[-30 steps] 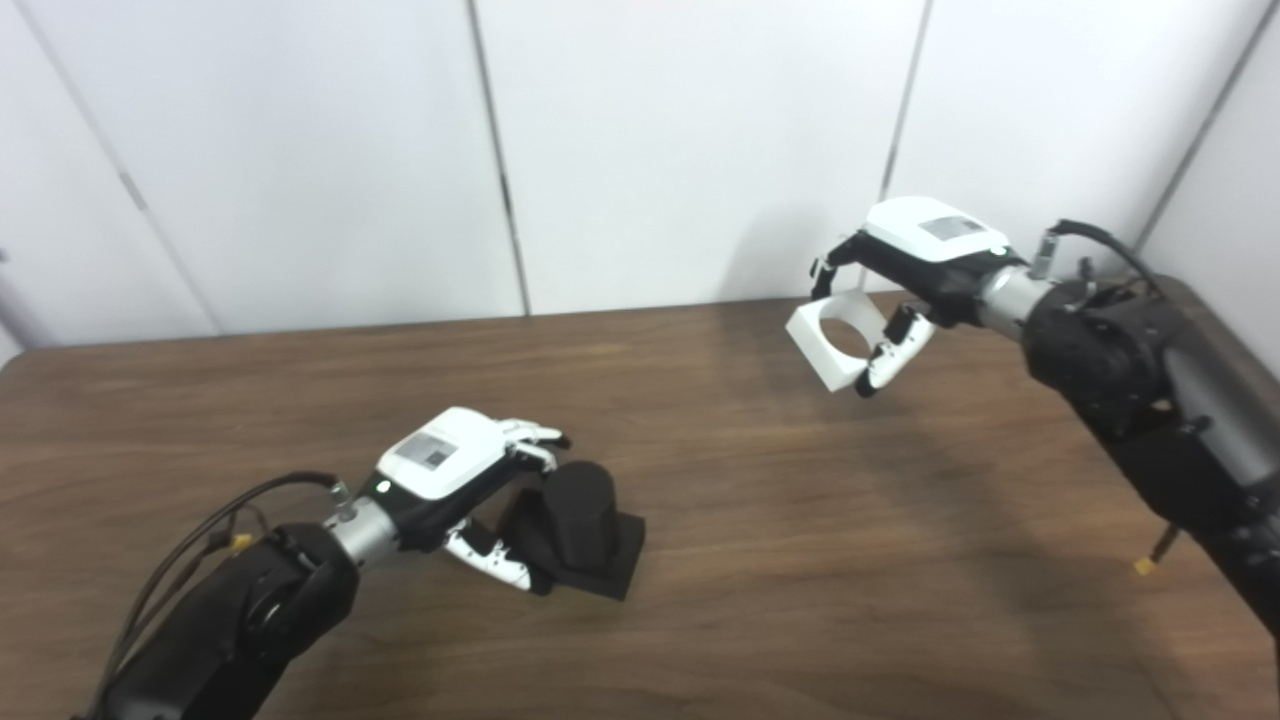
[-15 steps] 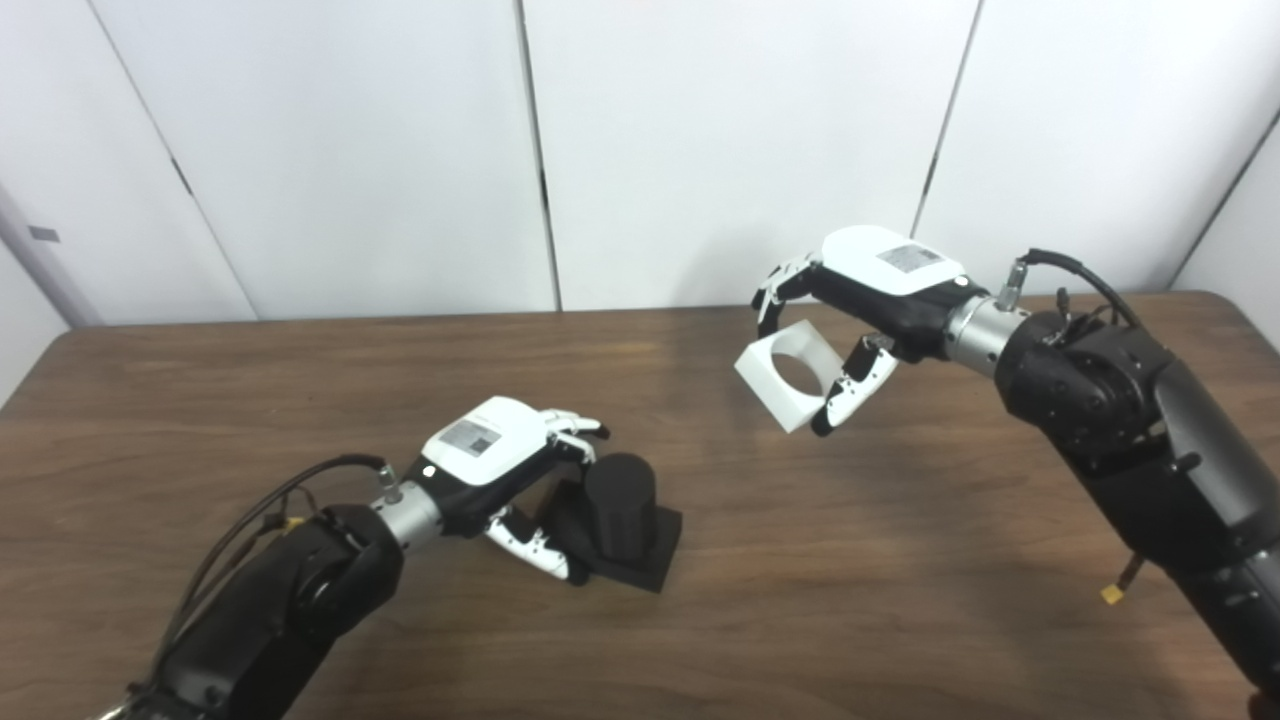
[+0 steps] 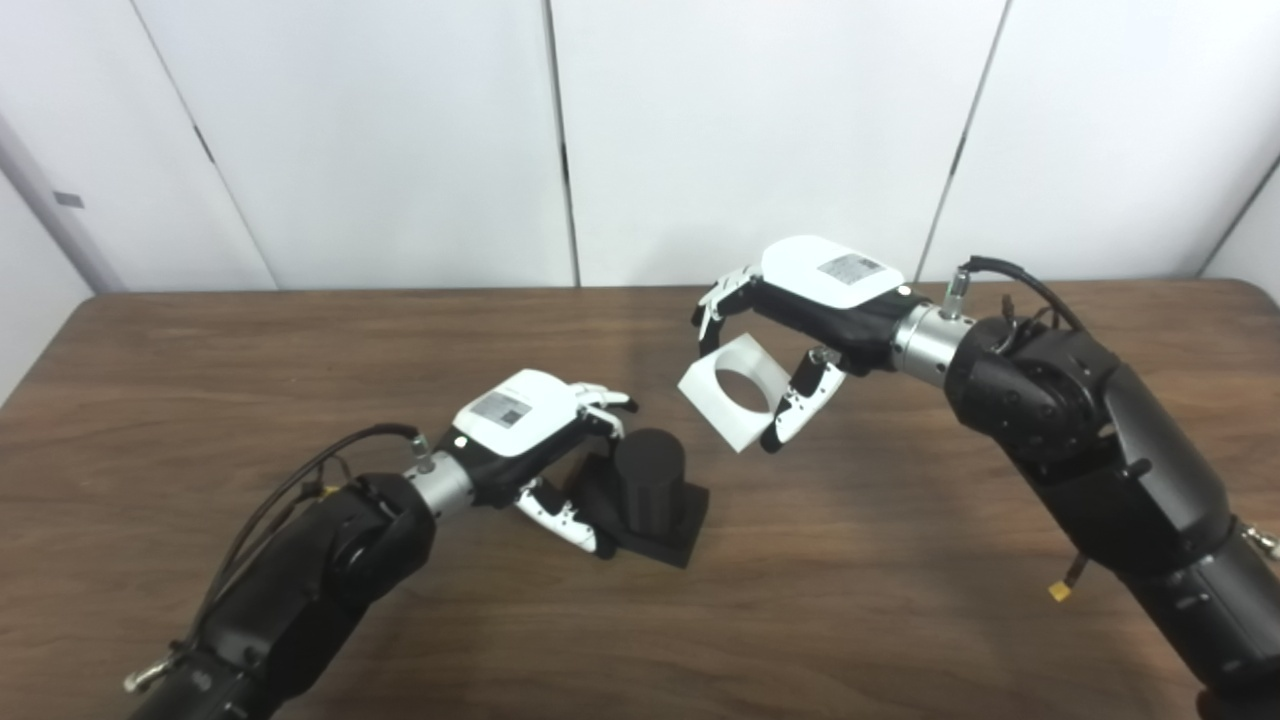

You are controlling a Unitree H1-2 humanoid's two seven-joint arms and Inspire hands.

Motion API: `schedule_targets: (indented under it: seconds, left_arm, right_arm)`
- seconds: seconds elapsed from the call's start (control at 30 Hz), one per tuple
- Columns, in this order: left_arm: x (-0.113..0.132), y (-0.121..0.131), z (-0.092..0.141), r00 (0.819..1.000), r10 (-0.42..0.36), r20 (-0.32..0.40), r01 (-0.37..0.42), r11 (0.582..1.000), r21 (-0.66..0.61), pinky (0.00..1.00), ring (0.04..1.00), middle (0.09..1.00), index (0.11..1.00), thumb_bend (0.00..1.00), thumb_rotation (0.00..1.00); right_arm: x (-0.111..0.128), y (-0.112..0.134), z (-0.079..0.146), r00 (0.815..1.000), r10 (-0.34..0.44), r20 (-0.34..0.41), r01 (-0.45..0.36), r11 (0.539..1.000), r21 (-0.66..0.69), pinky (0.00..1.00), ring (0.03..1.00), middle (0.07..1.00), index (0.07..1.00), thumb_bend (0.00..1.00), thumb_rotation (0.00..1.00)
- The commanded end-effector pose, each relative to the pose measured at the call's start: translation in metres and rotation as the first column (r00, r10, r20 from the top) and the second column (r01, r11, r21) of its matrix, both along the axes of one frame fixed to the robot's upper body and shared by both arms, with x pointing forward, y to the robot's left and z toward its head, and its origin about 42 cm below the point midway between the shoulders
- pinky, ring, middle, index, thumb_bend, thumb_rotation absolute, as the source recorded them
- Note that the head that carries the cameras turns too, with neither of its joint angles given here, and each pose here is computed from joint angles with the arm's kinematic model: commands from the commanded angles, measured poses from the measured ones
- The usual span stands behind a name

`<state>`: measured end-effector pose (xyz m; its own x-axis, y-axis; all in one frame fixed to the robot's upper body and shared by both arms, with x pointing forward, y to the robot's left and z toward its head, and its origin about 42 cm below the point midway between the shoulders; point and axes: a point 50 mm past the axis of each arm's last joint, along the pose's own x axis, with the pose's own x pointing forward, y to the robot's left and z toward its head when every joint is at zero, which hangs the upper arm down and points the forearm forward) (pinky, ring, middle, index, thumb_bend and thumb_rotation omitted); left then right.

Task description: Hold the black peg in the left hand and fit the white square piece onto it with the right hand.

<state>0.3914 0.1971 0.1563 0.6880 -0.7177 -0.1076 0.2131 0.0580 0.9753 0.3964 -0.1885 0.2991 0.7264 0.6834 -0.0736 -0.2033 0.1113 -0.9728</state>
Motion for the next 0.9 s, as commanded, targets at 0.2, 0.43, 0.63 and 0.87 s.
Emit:
schedule_targets:
  seconds: [0.2,0.43,0.63,0.87]
  left_arm:
    - [-0.006,-0.014,-0.019,0.999,-0.024,-0.049,0.029,0.994,0.110,0.77,0.876,0.880,0.490,0.52,0.07]
    - [-0.006,-0.018,-0.016,0.999,-0.024,-0.049,0.029,0.994,0.109,0.76,0.877,0.882,0.489,0.52,0.07]
    - [-0.006,-0.020,-0.015,0.998,-0.022,-0.052,0.028,0.994,0.105,0.77,0.880,0.883,0.489,0.52,0.07]
    - [-0.007,-0.021,-0.015,0.998,-0.024,-0.050,0.028,0.996,0.090,0.77,0.877,0.877,0.489,0.52,0.07]
  right_arm:
    - [-0.002,0.014,0.030,0.993,0.080,0.085,-0.081,0.997,0.009,0.82,0.851,0.777,0.480,0.52,0.13]
    - [-0.004,0.020,0.027,0.993,0.096,0.075,-0.097,0.995,0.007,0.83,0.850,0.777,0.480,0.52,0.13]
    - [-0.004,0.026,0.024,0.989,0.126,0.074,-0.126,0.992,0.002,0.82,0.845,0.779,0.480,0.52,0.13]
    - [-0.006,0.036,0.019,0.986,0.151,0.064,-0.151,0.988,-0.010,0.82,0.841,0.783,0.480,0.52,0.13]
